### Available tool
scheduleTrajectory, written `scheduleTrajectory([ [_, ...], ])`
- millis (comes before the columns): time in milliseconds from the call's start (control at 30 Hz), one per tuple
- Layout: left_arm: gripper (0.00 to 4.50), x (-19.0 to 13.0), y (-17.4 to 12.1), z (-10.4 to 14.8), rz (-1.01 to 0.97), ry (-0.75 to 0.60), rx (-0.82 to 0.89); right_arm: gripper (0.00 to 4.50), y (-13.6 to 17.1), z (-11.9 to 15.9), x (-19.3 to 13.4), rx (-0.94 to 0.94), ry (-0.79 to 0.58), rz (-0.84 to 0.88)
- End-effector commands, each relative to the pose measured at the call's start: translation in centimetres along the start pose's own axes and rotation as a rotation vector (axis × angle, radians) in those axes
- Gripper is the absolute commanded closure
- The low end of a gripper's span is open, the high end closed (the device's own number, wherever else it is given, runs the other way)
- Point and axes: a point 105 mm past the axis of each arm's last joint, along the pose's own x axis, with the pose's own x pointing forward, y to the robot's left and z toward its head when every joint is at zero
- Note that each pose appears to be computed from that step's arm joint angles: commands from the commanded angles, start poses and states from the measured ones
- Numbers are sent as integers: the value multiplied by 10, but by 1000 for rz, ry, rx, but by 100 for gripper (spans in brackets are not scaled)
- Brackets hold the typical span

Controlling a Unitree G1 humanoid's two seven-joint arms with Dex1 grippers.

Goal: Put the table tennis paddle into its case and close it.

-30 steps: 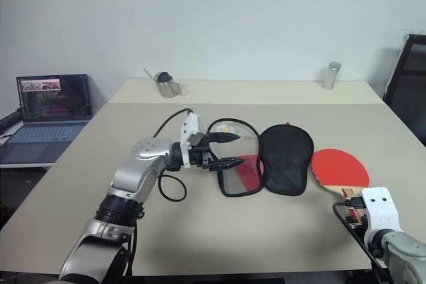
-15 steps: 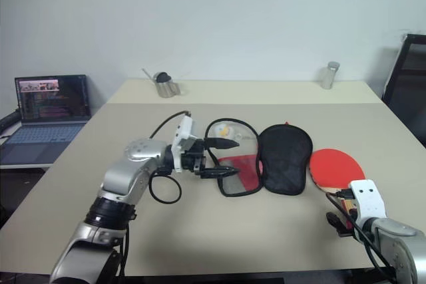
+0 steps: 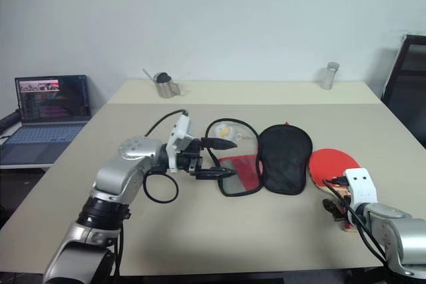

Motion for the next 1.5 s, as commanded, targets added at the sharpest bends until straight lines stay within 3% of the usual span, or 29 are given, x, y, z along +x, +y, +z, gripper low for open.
scheduleTrajectory([
  [33, 59, -4, -1, 12, 2, -7, 50, 145, -18, -7, 3, 63, 22, -84],
  [233, 59, -13, 2, 10, 31, 15, 46, 331, -31, -5, 3, 115, 7, -141],
  [267, 59, -15, 2, 10, 35, 18, 45, 342, -34, -3, 2, 123, -1, -154],
  [467, 59, -27, 5, 7, 80, 41, 37, 342, -50, 20, -3, 174, -83, -216],
  [733, 59, -43, 5, 3, 131, 75, 21, 342, -70, 86, -32, 174, -262, -254],
  [933, 59, -48, 6, 3, 147, 89, 22, 342, -24, 120, -35, 155, -338, -122],
  [1233, 59, -48, 6, 5, 154, 90, 28, 342, 78, 134, -14, 199, -346, 103],
  [1500, 59, -47, 5, 6, 158, 90, 38, 342, 101, 122, 17, 215, -308, 116],
])
